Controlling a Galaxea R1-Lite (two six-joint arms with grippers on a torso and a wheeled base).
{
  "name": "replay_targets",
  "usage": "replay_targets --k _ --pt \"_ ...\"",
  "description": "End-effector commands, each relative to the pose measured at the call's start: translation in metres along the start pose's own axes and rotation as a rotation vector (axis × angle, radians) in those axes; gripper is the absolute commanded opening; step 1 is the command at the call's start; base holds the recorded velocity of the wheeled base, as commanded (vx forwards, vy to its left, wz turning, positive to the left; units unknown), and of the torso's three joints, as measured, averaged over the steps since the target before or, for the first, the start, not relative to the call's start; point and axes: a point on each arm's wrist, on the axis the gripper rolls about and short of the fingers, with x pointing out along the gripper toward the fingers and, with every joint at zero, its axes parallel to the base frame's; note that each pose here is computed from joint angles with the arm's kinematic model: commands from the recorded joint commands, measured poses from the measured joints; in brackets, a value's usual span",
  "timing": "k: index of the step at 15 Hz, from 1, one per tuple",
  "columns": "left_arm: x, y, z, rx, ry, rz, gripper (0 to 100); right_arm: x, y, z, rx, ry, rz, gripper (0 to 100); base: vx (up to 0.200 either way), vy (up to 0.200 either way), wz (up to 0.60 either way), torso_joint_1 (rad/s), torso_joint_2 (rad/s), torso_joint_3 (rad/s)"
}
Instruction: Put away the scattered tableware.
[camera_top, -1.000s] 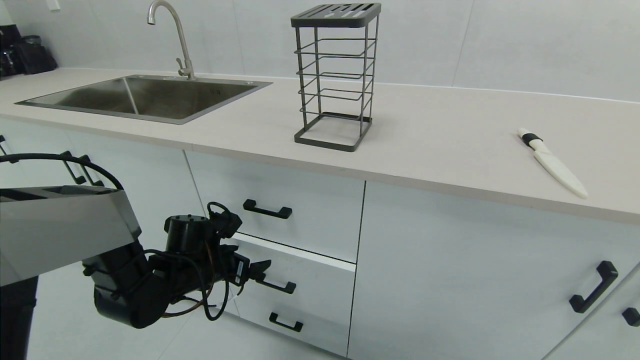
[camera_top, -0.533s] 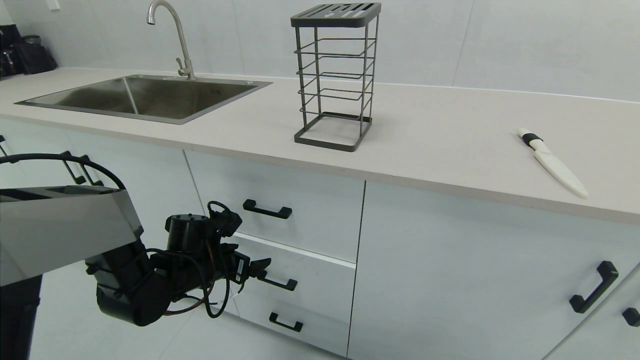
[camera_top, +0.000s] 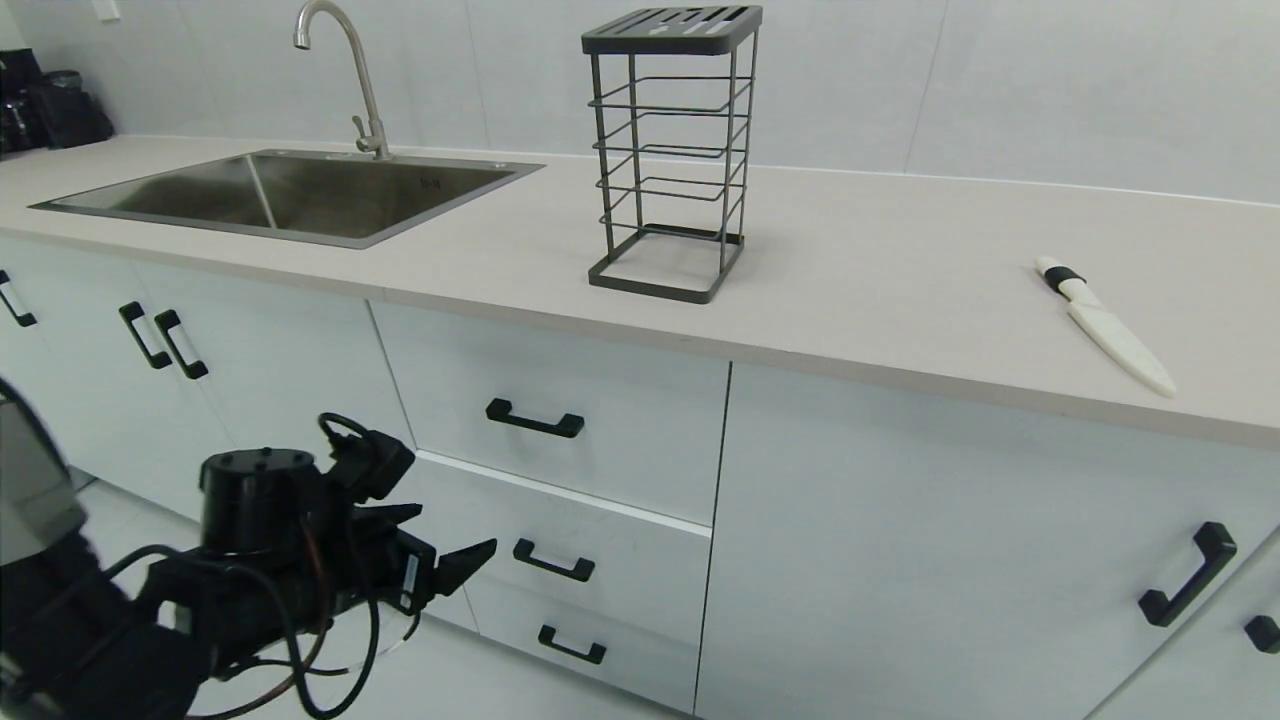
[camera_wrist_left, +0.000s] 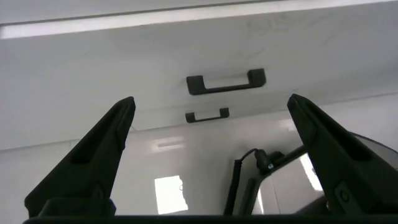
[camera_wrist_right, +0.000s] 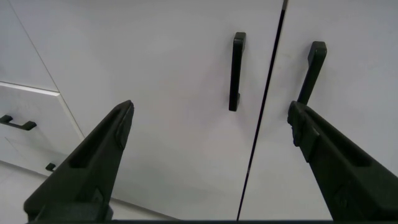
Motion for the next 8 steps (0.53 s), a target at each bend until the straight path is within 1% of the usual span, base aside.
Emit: replay_targets --k 1,3,4,6,7,8 --pt "-0.091 -0.012 0.012 0.047 -0.242 0.07 100 0.0 0.0 0.0 -0.002 0.002 0.001 100 0.0 0.0 0.0 0.0 0.0 0.0" --pt "-0.134 -0.024 0.016 0.086 -0.414 0.089 100 0.0 0.0 0.0 -0.002 0.002 0.001 100 0.0 0.0 0.0 0.0 0.0 0.0" --pt "-0.157 -0.031 0.015 0.114 -0.513 0.101 100 0.0 0.0 0.0 -0.002 0.002 0.001 100 0.0 0.0 0.0 0.0 0.0 0.0" --pt "-0.199 -0.045 0.003 0.165 -0.699 0.13 100 0.0 0.0 0.0 -0.002 0.002 0.0 100 0.0 0.0 0.0 0.0 0.0 0.0" --pt "-0.22 -0.052 -0.008 0.18 -0.772 0.148 100 0.0 0.0 0.0 -0.003 0.002 0.0 100 0.0 0.0 0.0 0.0 0.0 0.0" --pt "-0.236 -0.058 -0.021 0.189 -0.819 0.165 100 0.0 0.0 0.0 -0.002 0.002 0.0 100 0.0 0.0 0.0 0.0 0.0 0.0"
